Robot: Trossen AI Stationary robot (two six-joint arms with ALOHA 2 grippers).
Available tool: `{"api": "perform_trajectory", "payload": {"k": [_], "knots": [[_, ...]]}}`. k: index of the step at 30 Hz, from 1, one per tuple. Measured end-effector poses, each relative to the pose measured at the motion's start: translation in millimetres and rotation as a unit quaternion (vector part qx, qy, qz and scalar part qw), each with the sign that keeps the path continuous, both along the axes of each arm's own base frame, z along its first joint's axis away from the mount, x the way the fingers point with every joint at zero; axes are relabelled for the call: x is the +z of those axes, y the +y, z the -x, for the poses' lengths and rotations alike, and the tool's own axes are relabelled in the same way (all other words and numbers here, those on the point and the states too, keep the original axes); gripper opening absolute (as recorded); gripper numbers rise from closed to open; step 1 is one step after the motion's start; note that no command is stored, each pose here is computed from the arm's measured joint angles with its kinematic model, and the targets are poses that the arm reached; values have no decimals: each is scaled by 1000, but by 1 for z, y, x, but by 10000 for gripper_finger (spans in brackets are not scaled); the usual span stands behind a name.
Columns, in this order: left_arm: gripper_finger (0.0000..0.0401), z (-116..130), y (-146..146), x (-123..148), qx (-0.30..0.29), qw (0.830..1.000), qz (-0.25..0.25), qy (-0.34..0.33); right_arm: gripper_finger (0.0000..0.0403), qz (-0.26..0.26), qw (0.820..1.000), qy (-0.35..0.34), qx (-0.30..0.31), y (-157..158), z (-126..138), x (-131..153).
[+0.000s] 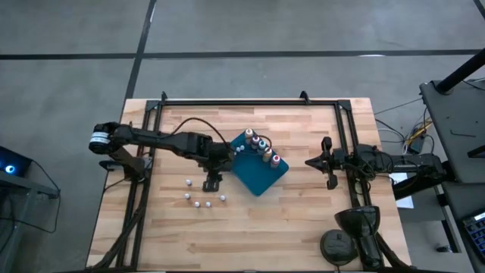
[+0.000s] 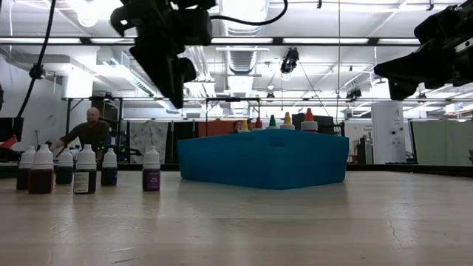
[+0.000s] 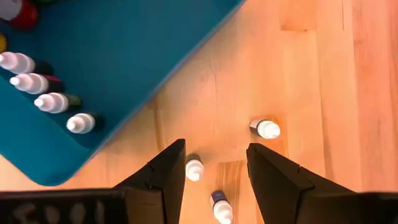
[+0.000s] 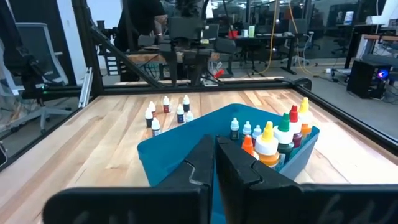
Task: Pick & Place food coloring
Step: Put the blue food coloring bottle into the blue bin
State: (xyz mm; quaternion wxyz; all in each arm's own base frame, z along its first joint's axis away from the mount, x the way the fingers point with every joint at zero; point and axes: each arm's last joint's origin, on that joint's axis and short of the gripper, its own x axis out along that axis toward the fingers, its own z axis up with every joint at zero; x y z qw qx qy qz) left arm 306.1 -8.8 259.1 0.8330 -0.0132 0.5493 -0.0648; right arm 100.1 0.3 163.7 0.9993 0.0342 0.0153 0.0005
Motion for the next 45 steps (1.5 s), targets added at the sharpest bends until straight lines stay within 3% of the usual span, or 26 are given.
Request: {"api": "perform_trajectory", "payload": {"k": [14, 22, 29, 45], "knots": [[143, 29, -5, -36, -8, 1000, 0, -24, 9, 0, 1000, 0, 0, 0, 0, 0], [143, 36, -4, -52, -45, 999, -30, -9, 9, 0, 1000, 0, 0, 0, 0, 0], [143, 36, -2, -54, -66, 995, -69, -10, 9, -1, 1000, 0, 0, 0, 0, 0], [143, 16, -3, -65, -72, 995, -70, 15, 9, 0, 1000, 0, 0, 0, 0, 0]]}}
